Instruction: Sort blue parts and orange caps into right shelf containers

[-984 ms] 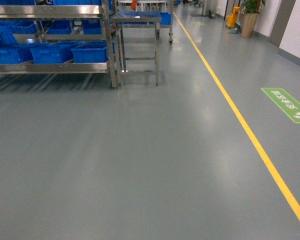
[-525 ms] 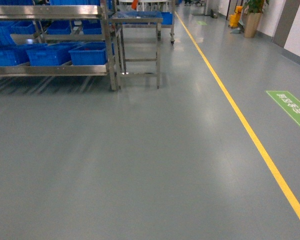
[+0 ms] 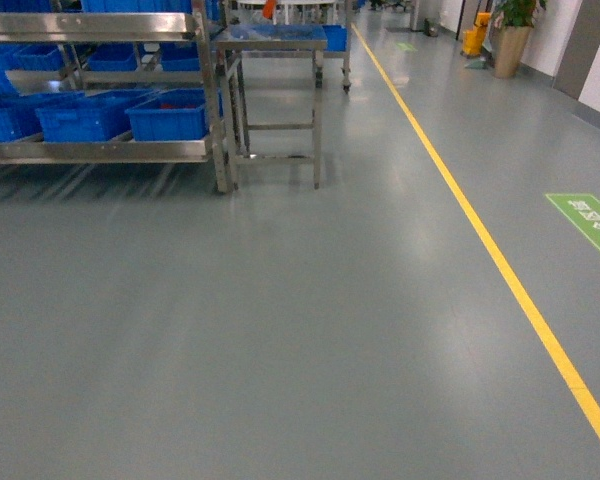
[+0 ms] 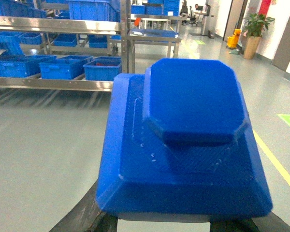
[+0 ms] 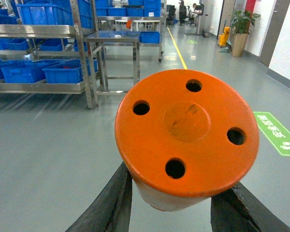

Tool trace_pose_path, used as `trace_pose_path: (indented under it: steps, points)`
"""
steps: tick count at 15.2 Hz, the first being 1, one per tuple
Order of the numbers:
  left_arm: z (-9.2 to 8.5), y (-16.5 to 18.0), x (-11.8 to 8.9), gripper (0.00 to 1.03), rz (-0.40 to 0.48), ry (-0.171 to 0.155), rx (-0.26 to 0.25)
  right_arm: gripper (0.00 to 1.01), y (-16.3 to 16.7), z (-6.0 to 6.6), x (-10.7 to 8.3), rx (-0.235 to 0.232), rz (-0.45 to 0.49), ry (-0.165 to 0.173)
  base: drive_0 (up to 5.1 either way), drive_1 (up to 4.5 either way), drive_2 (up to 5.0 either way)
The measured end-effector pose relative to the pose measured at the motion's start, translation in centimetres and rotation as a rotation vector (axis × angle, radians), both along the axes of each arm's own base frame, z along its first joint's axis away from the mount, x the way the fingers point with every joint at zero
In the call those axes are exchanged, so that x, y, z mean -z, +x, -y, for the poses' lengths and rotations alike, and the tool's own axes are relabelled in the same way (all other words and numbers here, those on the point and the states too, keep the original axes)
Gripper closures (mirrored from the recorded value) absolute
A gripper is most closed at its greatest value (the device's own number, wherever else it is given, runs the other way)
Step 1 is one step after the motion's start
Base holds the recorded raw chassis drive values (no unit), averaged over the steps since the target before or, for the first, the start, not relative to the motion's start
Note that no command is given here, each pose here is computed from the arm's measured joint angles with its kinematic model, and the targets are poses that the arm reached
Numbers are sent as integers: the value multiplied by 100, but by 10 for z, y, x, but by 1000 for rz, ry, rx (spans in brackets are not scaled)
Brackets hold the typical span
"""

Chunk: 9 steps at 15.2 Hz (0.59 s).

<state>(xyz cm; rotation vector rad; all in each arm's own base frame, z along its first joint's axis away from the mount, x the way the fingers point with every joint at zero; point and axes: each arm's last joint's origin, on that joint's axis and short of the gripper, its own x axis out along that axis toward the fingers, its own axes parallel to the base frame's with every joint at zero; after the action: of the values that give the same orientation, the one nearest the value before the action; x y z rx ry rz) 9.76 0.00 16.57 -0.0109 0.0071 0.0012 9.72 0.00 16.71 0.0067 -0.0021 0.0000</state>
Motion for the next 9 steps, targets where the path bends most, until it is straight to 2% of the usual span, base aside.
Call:
trace_pose_path:
  steps: [9]
  points:
    - [0,0,0,62,1,0,2,62,0,0,0,0,1,0,-6,412,-424]
